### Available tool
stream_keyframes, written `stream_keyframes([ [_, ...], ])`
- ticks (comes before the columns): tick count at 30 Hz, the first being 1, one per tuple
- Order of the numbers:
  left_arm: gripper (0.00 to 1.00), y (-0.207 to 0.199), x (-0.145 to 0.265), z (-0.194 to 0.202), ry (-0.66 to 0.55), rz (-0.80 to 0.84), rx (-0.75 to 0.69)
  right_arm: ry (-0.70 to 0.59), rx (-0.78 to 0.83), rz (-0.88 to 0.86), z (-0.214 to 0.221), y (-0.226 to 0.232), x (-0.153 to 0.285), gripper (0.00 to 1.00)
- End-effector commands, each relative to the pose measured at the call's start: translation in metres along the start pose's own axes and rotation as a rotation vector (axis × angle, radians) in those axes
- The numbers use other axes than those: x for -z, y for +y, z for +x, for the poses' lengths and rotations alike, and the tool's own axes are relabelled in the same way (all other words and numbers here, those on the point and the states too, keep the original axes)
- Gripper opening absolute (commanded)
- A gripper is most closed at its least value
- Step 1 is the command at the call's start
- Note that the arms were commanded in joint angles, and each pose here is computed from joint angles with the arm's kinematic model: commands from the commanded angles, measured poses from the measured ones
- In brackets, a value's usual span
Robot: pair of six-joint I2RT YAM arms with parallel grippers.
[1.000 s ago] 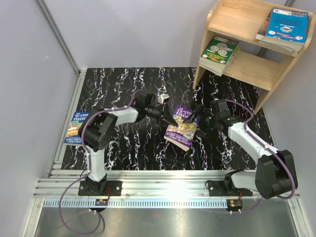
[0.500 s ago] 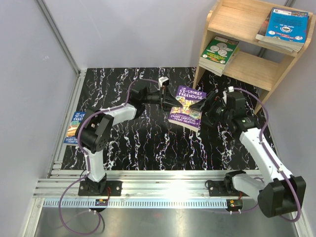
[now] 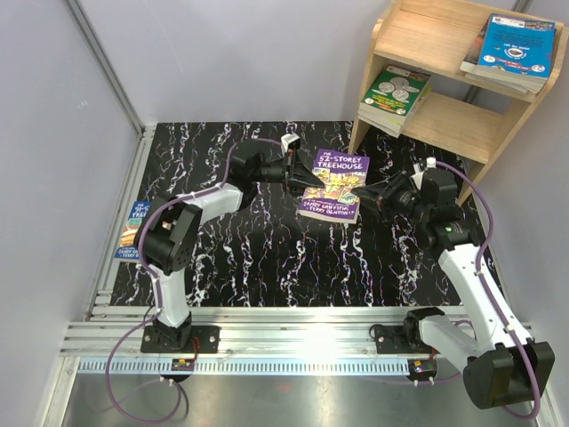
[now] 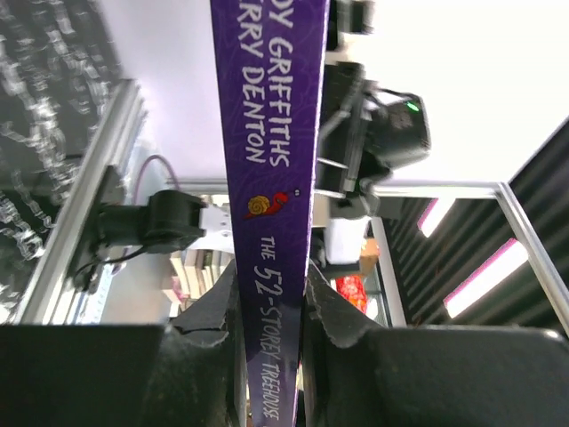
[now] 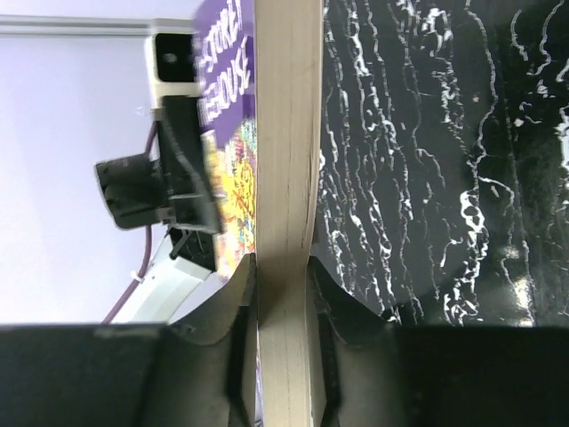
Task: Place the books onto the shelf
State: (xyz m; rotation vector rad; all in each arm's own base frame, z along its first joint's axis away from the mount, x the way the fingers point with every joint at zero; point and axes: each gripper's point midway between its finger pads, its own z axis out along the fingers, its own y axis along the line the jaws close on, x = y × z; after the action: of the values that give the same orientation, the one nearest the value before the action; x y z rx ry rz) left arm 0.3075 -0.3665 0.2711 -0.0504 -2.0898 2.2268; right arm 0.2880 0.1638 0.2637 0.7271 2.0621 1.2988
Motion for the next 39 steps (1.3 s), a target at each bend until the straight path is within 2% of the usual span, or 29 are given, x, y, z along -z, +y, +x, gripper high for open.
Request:
stream_keyframes([
  [1, 0.0, -0.044, -0.003, 0.001, -0.045, -0.014, -0.211, 0.042, -0.012, -0.06, 0.012, 0.014, 0.009, 0.2],
  [2, 0.0, -0.027, -0.001, -0.003, -0.051, -0.081, -0.201, 0.037, -0.011, -0.063, 0.012, 0.015, 0.011, 0.13],
  [4, 0.0, -0.018, -0.001, -0.01, -0.086, -0.164, -0.214, 0.032, -0.015, -0.071, 0.012, 0.017, 0.012, 0.04],
  [5, 0.0, -0.006, 0.003, -0.011, -0.083, -0.262, -0.222, 0.029, -0.012, -0.08, 0.012, 0.02, 0.014, 0.0],
  [7, 0.0, 0.012, 0.007, -0.02, -0.112, -0.376, -0.224, 0.02, -0.007, -0.094, 0.01, 0.024, 0.016, 0.0],
  [10, 0.15, 0.03, 0.021, -0.018, -0.126, -0.531, -0.205, -0.014, 0.038, -0.114, 0.003, 0.035, 0.02, 0.0],
  [12, 0.38, 0.037, 0.028, -0.019, -0.132, -0.593, -0.241, -0.051, 0.087, -0.089, -0.009, 0.041, 0.025, 0.0],
  [15, 0.48, 0.061, 0.049, -0.02, -0.169, -0.717, -0.216, -0.101, 0.11, -0.058, -0.038, 0.047, 0.03, 0.0],
  [21, 0.49, 0.086, 0.071, -0.014, -0.189, -0.761, -0.18, -0.206, 0.124, -0.12, -0.098, 0.074, 0.05, 0.0],
  [29, 0.49, 0.098, 0.085, -0.004, -0.184, -0.775, -0.163, -0.293, 0.134, -0.227, -0.151, 0.111, 0.066, 0.0],
  [34, 0.48, 0.105, 0.088, 0.001, -0.178, -0.775, -0.153, -0.345, 0.096, -0.245, -0.176, 0.112, 0.066, 0.0],
  [39, 0.47, 0.109, 0.088, 0.004, -0.169, -0.766, -0.147, -0.416, 0.015, -0.352, -0.204, 0.109, 0.062, 0.0],
])
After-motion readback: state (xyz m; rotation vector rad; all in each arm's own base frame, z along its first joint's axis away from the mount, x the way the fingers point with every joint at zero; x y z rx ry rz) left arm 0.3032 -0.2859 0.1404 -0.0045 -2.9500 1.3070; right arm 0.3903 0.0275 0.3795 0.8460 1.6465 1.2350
